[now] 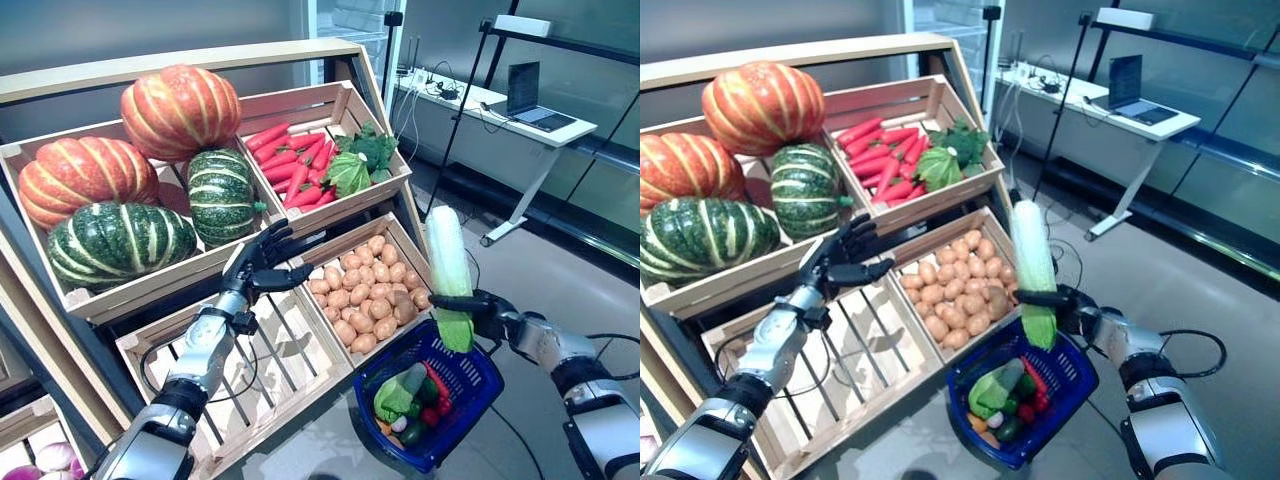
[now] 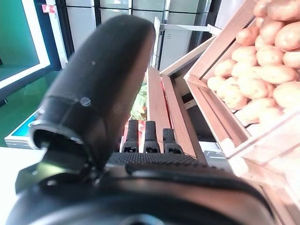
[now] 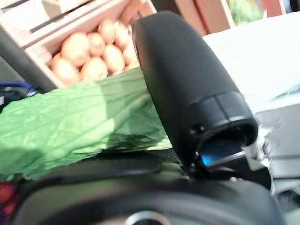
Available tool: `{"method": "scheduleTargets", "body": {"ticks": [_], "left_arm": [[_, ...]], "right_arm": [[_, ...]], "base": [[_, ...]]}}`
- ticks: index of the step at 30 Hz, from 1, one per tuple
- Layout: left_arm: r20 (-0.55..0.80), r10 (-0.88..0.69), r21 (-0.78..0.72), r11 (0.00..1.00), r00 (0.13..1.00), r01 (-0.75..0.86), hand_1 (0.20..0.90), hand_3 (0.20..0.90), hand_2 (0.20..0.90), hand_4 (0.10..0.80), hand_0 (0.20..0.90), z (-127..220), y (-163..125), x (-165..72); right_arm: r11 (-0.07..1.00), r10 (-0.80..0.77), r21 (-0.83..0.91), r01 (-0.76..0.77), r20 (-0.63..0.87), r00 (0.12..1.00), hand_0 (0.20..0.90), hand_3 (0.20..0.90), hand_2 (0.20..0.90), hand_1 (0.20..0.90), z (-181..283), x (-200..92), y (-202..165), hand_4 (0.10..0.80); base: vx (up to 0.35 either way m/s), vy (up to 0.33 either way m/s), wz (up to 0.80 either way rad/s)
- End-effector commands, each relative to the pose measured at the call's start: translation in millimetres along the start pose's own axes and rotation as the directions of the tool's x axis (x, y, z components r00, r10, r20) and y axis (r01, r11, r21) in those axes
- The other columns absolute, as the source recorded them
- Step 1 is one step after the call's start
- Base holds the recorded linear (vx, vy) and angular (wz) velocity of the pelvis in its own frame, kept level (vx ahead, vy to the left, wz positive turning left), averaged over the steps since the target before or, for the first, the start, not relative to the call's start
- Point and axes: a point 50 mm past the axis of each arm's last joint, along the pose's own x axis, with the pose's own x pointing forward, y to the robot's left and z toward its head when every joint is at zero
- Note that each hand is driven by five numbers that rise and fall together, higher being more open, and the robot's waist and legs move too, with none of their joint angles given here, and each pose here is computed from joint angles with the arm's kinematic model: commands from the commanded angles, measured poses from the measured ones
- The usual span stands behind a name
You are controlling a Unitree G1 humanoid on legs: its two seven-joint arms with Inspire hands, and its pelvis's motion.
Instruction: Put vegetables into the basket
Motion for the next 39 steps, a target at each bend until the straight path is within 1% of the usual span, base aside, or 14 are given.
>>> {"method": "scheduleTargets", "body": {"ticks": [1,2,3,6,9,10,11,14,19,29,30,31,39], "left_arm": [[0.223,0.056,0.008,0.998,0.973,-0.059,0.9,0.9,0.9,0.8,0.9,57.4,23.0,19.0],[0.231,0.05,0.017,0.998,0.972,-0.056,0.9,0.9,0.9,0.8,0.9,60.6,21.5,20.9],[0.244,0.047,0.021,0.998,0.969,-0.054,0.9,0.9,0.9,0.8,0.9,65.3,19.5,24.1],[0.302,0.038,0.02,0.999,0.953,-0.046,0.9,0.9,0.9,0.8,0.9,84.5,14.9,34.0],[0.358,0.008,0.034,0.999,0.934,-0.022,0.9,0.9,0.9,0.8,0.9,101.2,3.7,42.2],[0.372,-0.012,0.04,0.999,0.928,-0.003,0.9,0.9,0.9,0.8,0.9,105.8,-2.9,44.2],[0.372,-0.014,0.04,0.999,0.928,-0.001,0.9,0.9,0.9,0.8,0.9,106.3,-3.7,44.4],[0.414,-0.04,0.012,0.999,0.909,0.038,0.9,0.9,0.9,0.8,0.9,116.0,-15.4,45.6],[0.446,-0.099,0.004,0.994,0.889,0.109,0.9,0.9,0.9,0.8,0.9,126.7,-36.4,50.8],[0.549,-0.138,-0.011,0.985,0.825,0.172,0.9,0.9,0.9,0.8,0.9,156.3,-59.8,48.8],[0.549,-0.141,-0.012,0.984,0.824,0.177,0.9,0.9,0.9,0.8,0.9,157.5,-61.1,49.0],[0.548,-0.146,-0.016,0.983,0.824,0.185,0.9,0.9,0.9,0.8,0.9,157.5,-62.2,49.0],[0.529,-0.165,-0.007,0.98,0.833,0.198,0.9,0.9,0.9,0.8,0.9,152.4,-62.2,48.1]], "right_arm": [[0.997,-0.076,0.017,0.074,0.251,0.965,0.3,0.3,0.3,0.3,51.0,-13.1,-13.5,0.4],[0.989,-0.144,0.065,0.132,0.243,0.959,0.3,0.3,0.3,0.3,42.4,-14.6,-24.8,0.4],[0.983,-0.176,0.099,0.156,0.247,0.953,0.3,0.3,0.3,0.3,40.5,-14.4,-27.5,0.4],[0.963,-0.243,0.182,0.198,0.274,0.93,0.3,0.3,0.3,0.3,43.8,-18.0,-37.4,0.4],[0.947,-0.29,0.228,0.228,0.298,0.909,0.3,0.3,0.3,0.3,50.8,-20.9,-42.3,0.4],[0.934,-0.312,0.269,0.235,0.293,0.904,0.3,0.3,0.3,0.3,53.1,-22.7,-45.7,0.4],[0.932,-0.315,0.275,0.237,0.29,0.903,0.3,0.3,0.3,0.3,53.4,-22.9,-46.2,0.4],[0.894,-0.353,0.384,0.232,0.281,0.893,0.3,0.3,0.3,0.3,57.5,-26.9,-53.4,0.4],[0.857,-0.383,0.459,0.233,0.267,0.884,0.3,0.3,0.3,0.3,71.3,-28.7,-52.3,0.4],[0.852,-0.378,0.487,0.195,0.315,0.871,0.3,0.3,0.3,0.3,109.0,-34.6,-40.4,0.4],[0.853,-0.371,0.49,0.181,0.324,0.87,0.519,0.519,0.519,0.519,111.5,-35.5,-40.0,0.546],[0.852,-0.368,0.492,0.178,0.323,0.872,0.9,0.9,0.9,0.9,113.4,-36.3,-39.9,0.8],[0.825,-0.413,0.528,0.201,0.321,0.852,0.9,0.9,0.9,0.9,120.8,-41.4,-43.2,0.8]], "base": [[-0.115,-0.073,-0.09],[-0.196,-0.096,-0.12],[-0.272,-0.122,-0.17],[-0.34,-0.093,-0.16],[-0.368,-0.015,0.06],[-0.165,0.016,-0.01],[-0.184,0.024,-0.01],[-0.176,0.053,0.01],[-0.117,0.027,0.09],[-0.025,0.028,0.1],[-0.01,-0.02,0.14],[-0.014,-0.029,0.13],[-0.004,-0.039,0.1]]}}
